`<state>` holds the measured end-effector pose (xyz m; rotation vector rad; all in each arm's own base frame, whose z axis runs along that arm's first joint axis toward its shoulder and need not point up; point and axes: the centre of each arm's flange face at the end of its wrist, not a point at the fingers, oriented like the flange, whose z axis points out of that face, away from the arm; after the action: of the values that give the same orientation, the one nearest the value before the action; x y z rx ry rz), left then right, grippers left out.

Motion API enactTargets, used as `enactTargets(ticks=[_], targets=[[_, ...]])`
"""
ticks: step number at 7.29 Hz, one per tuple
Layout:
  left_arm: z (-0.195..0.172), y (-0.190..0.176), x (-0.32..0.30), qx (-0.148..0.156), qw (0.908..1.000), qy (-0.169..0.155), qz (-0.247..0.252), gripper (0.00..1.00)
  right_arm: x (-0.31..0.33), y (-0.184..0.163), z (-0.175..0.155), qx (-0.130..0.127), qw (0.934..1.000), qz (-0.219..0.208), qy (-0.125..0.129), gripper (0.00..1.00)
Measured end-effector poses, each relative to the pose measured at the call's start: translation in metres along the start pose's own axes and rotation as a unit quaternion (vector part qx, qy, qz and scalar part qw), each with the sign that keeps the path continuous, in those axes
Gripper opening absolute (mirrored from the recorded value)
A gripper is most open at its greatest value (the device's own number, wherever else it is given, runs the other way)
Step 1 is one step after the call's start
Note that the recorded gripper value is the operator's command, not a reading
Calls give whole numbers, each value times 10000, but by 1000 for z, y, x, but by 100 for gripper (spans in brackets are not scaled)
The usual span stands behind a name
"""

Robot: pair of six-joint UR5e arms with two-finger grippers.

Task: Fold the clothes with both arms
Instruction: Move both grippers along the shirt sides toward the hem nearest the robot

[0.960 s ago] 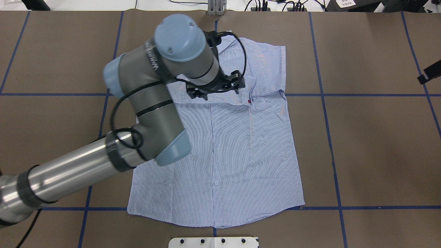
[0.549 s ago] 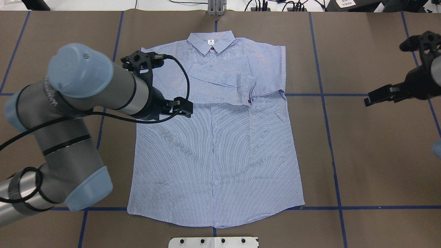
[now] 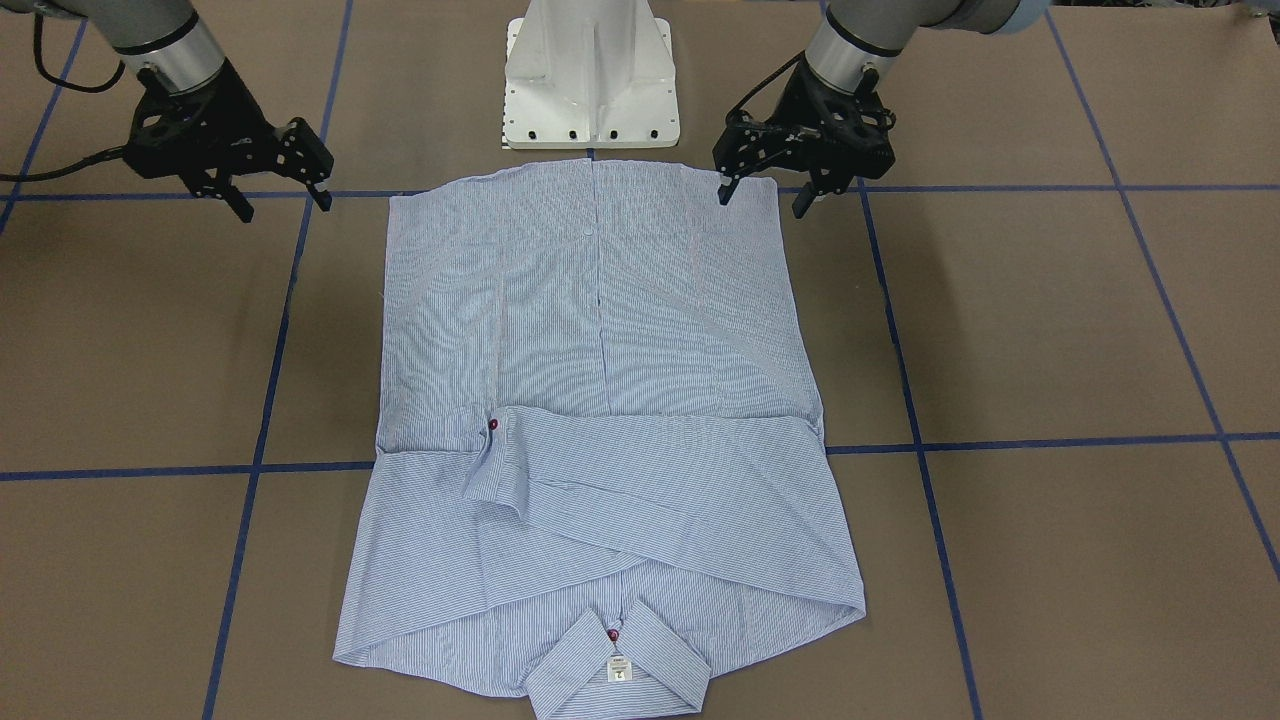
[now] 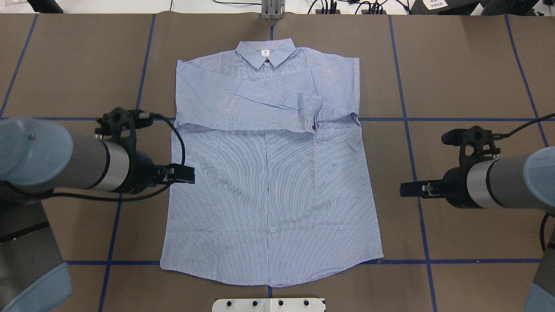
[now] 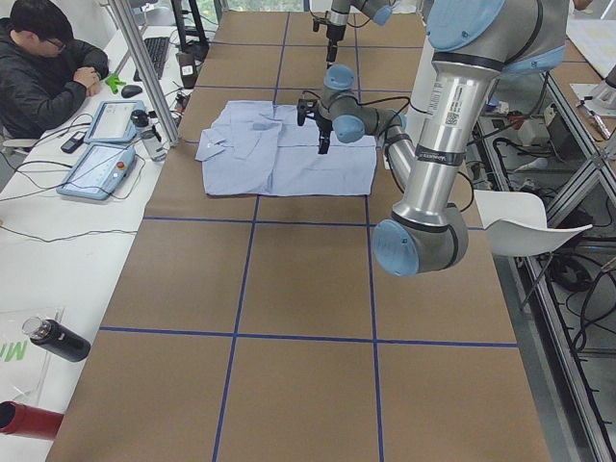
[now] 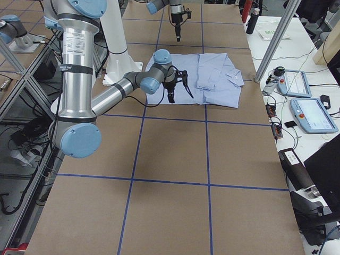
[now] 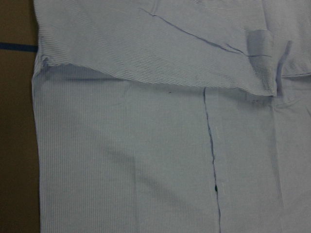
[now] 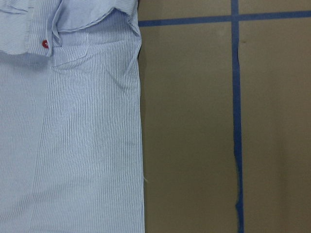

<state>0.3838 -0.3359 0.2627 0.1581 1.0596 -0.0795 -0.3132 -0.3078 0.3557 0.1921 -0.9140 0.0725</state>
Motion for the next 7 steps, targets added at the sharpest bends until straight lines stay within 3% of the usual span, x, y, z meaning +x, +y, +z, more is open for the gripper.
enactTargets(ticks=[3,5,7], targets=[[42,84,-26,-222,9992,-308,-139,100,-9,23,9,0,10000,18,60,100],[63,111,-38,-255,9988,-347,-221,99,-9,24,10,11,10000,17,75,100],[84,118,-52,-258,9989,-320,-236,84,-8,23,10,56,9999,18,93,100]])
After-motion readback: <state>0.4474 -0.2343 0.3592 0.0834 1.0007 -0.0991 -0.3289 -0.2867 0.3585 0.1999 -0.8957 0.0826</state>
